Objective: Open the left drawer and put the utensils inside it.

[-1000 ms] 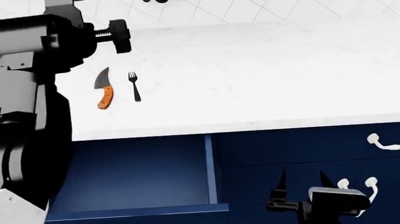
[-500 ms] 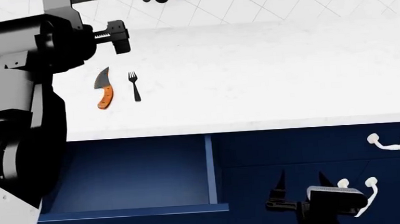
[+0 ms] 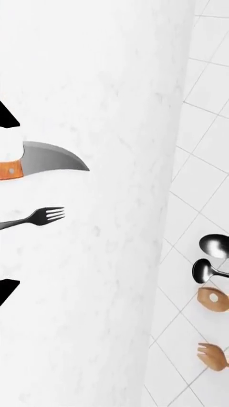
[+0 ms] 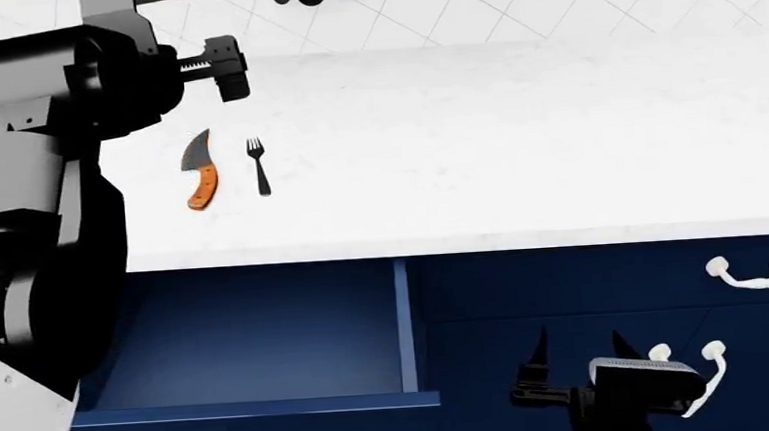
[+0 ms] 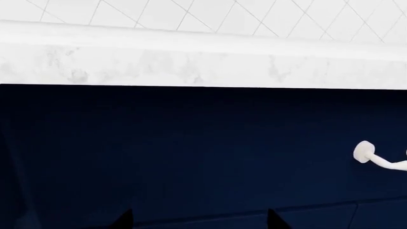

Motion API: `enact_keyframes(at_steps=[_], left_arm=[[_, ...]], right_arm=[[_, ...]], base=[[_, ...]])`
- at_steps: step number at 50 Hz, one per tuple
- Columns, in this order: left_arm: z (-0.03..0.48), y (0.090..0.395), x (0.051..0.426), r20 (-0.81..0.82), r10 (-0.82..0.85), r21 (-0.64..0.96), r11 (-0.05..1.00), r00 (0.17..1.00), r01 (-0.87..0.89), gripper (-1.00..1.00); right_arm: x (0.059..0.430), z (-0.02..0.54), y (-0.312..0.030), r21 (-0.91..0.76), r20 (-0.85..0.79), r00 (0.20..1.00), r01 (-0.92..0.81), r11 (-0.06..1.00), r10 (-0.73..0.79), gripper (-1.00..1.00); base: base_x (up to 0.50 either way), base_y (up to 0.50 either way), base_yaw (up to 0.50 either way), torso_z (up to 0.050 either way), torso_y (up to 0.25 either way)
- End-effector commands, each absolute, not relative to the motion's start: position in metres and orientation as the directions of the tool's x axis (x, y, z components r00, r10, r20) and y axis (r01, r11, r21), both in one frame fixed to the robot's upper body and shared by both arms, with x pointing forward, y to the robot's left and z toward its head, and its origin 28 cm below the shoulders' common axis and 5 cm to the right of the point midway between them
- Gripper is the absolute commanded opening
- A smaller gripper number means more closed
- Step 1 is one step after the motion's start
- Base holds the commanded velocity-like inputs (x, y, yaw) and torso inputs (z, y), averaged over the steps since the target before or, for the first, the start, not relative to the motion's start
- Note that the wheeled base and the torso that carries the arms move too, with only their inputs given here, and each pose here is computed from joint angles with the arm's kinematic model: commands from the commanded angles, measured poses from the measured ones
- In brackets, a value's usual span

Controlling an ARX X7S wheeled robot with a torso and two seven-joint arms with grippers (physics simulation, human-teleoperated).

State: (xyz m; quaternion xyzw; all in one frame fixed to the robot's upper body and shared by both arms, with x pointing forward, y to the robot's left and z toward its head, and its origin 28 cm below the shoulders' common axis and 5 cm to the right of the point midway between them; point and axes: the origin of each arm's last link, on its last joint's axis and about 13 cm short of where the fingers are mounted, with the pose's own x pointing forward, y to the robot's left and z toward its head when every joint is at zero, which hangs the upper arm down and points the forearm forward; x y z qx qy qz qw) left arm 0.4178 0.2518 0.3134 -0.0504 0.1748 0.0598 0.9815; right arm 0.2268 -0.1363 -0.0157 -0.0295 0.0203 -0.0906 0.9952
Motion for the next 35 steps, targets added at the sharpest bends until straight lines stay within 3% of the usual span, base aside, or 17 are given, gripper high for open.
enact_keyframes(at_steps=[1,5,6,10,20,27,35], left_arm=[[0.310,0.251,0.418,-0.359,0.082,-0.067,0.991,0.930,-0.113,1.00],[0.310,0.251,0.418,-0.359,0.082,-0.067,0.991,0.930,-0.113,1.00],[0.308,0.262,0.408,-0.490,0.111,-0.056,0.986,0.865,-0.159,1.00],[0.308,0.254,0.417,-0.380,0.108,-0.056,0.989,0.919,-0.139,1.00],[0.304,0.248,0.418,-0.388,0.127,-0.054,0.986,0.913,-0.159,1.00],[0.305,0.243,0.418,-0.390,0.165,0.006,0.984,0.906,-0.177,1.00],[0.296,0.257,0.418,-0.377,0.208,0.080,0.978,0.903,-0.192,1.00]], right_arm=[[0.226,-0.015,-0.136,-0.062,-0.029,0.983,0.178,0.982,-0.180,1.00],[0.226,-0.015,-0.136,-0.062,-0.029,0.983,0.178,0.982,-0.180,1.00],[0.227,-0.018,-0.134,-0.062,-0.030,0.983,0.180,0.982,-0.182,1.00],[0.226,-0.016,-0.135,-0.062,-0.030,0.983,0.178,0.982,-0.180,1.00],[0.226,-0.015,-0.136,-0.061,-0.030,0.983,0.178,0.982,-0.180,1.00],[0.226,-0.015,-0.136,-0.061,-0.030,0.983,0.178,0.982,-0.180,1.00],[0.226,-0.015,-0.136,-0.061,-0.030,0.983,0.178,0.982,-0.180,1.00]], base=[[0.00,0.00,0.00,0.000,0.000],[0.00,0.00,0.00,0.000,0.000],[0.00,0.00,0.00,0.000,0.000],[0.00,0.00,0.00,0.000,0.000],[0.00,0.00,0.00,0.000,0.000],[0.00,0.00,0.00,0.000,-0.250],[0.00,0.00,0.00,0.000,-0.250]])
